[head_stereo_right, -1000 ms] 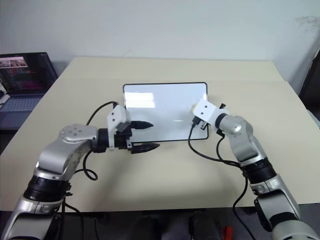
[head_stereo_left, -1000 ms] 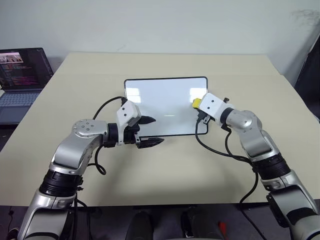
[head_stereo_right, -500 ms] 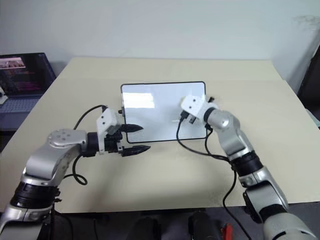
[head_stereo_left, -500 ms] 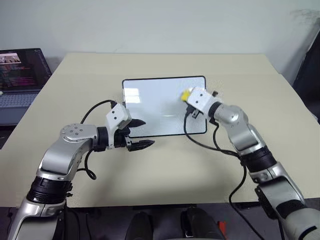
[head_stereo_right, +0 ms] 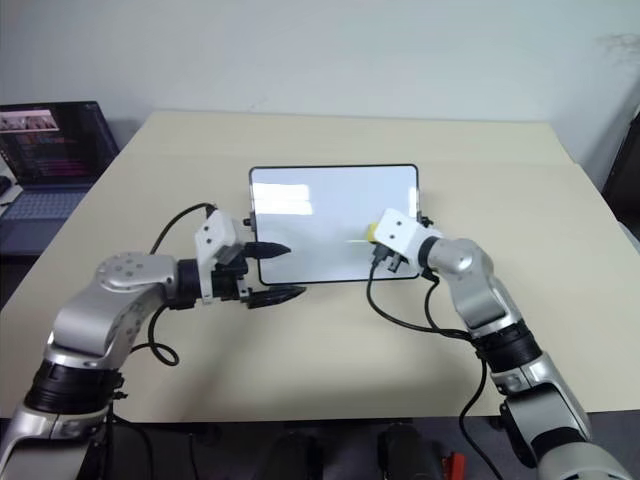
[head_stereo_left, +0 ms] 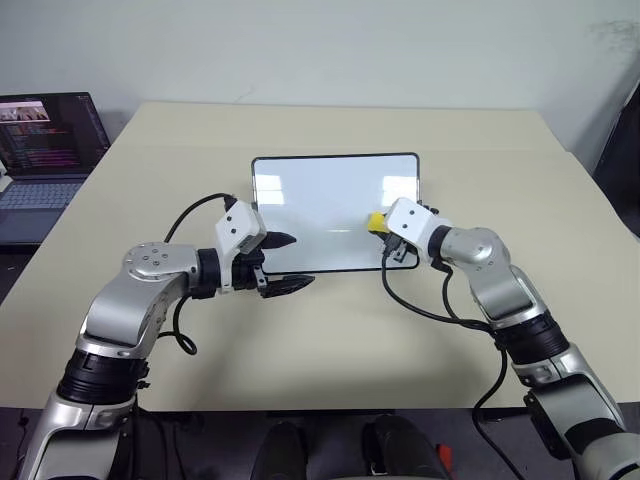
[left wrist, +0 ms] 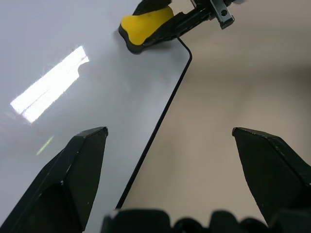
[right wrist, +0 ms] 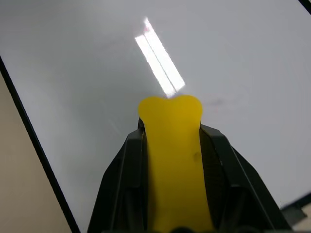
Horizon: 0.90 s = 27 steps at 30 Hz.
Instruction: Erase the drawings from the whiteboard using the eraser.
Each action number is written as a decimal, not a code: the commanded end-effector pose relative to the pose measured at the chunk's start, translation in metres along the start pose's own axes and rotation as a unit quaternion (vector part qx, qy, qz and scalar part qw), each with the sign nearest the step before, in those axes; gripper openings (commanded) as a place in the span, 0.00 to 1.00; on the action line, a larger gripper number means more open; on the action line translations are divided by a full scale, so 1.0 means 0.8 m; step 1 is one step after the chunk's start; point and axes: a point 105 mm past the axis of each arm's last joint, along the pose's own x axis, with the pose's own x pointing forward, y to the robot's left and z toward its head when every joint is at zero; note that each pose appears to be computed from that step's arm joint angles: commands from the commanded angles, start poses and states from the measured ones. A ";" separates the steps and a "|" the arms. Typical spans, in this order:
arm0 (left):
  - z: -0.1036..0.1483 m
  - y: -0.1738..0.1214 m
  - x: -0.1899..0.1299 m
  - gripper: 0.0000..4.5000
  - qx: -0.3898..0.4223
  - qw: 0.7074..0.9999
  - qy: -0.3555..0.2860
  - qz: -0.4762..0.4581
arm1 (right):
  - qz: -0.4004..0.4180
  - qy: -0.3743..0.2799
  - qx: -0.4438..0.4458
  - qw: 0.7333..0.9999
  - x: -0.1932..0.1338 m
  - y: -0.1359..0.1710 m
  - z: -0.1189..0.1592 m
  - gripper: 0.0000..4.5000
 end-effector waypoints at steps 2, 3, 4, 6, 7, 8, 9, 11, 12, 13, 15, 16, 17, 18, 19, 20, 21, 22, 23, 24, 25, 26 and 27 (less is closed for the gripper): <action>0.028 -0.006 0.012 1.00 0.044 0.998 -0.044 -0.034 | -0.099 -0.015 0.101 0.990 -0.064 -0.021 -0.010 0.25; 0.029 -0.009 0.015 1.00 0.050 0.997 -0.048 -0.043 | -0.117 -0.005 0.118 0.986 -0.078 -0.019 -0.019 0.25; 0.030 -0.012 0.021 1.00 0.057 0.996 -0.052 -0.054 | -0.146 0.007 0.145 0.979 -0.094 -0.017 -0.033 0.25; 0.030 -0.018 0.028 1.00 0.070 0.994 -0.056 -0.069 | -0.185 0.026 0.185 0.965 -0.113 -0.010 -0.050 0.25; 0.031 -0.023 0.034 1.00 0.078 0.992 -0.060 -0.083 | -0.206 0.042 0.204 0.956 -0.122 -0.005 -0.063 0.25; 0.033 -0.028 0.039 1.00 0.086 0.990 -0.063 -0.096 | -0.223 0.054 0.219 0.948 -0.129 0.000 -0.073 0.25; 0.035 -0.032 0.045 1.00 0.092 0.988 -0.068 -0.106 | -0.239 0.064 0.238 0.939 -0.134 0.004 -0.082 0.25; 0.042 -0.038 0.057 1.00 0.106 0.983 -0.079 -0.128 | -0.268 0.073 0.275 0.921 -0.138 0.007 -0.095 0.25; 0.045 -0.040 0.064 1.00 0.109 0.981 -0.085 -0.137 | -0.273 0.075 0.294 0.913 -0.136 0.009 -0.100 0.25; 0.047 -0.041 0.068 1.00 0.111 0.980 -0.088 -0.142 | -0.276 0.076 0.305 0.908 -0.134 0.011 -0.102 0.25; 0.050 -0.042 0.077 1.00 0.122 0.977 -0.091 -0.152 | -0.281 0.072 0.323 0.901 -0.129 0.009 -0.104 0.25; 0.051 -0.043 0.081 1.00 0.125 0.975 -0.092 -0.156 | -0.284 0.071 0.329 0.898 -0.128 0.007 -0.106 0.25; 0.052 -0.043 0.083 1.00 0.128 0.975 -0.094 -0.159 | -0.286 0.070 0.334 0.895 -0.127 0.006 -0.107 0.25; 0.052 -0.044 0.086 1.00 0.133 0.973 -0.094 -0.163 | -0.288 0.073 0.329 0.896 -0.126 0.004 -0.109 0.25; 0.053 -0.046 0.088 1.00 0.137 0.972 -0.096 -0.167 | -0.288 0.073 0.328 0.896 -0.125 0.000 -0.110 0.25; 0.054 -0.048 0.091 1.00 0.137 0.971 -0.099 -0.171 | -0.290 0.072 0.330 0.895 -0.124 -0.003 -0.110 0.25; 0.054 -0.049 0.093 1.00 0.138 0.970 -0.100 -0.171 | -0.291 0.072 0.330 0.895 -0.122 -0.006 -0.111 0.25; 0.054 -0.049 0.095 1.00 0.138 0.970 -0.101 -0.171 | -0.293 0.072 0.331 0.894 -0.120 -0.009 -0.111 0.25; 0.053 -0.049 0.096 1.00 0.137 0.971 -0.102 -0.171 | -0.293 0.073 0.330 0.894 -0.118 -0.010 -0.113 0.25; 0.052 -0.050 0.096 1.00 0.136 0.971 -0.103 -0.170 | -0.294 0.075 0.331 0.894 -0.117 -0.012 -0.115 0.25; 0.052 -0.050 0.097 1.00 0.136 0.971 -0.103 -0.170 | -0.298 0.076 0.333 0.891 -0.116 -0.015 -0.117 0.25; 0.052 -0.051 0.097 1.00 0.135 0.971 -0.104 -0.169 | -0.300 0.077 0.334 0.890 -0.116 -0.017 -0.120 0.33; 0.051 -0.051 0.097 1.00 0.134 0.971 -0.105 -0.168 | -0.301 0.078 0.335 0.889 -0.116 -0.018 -0.122 0.41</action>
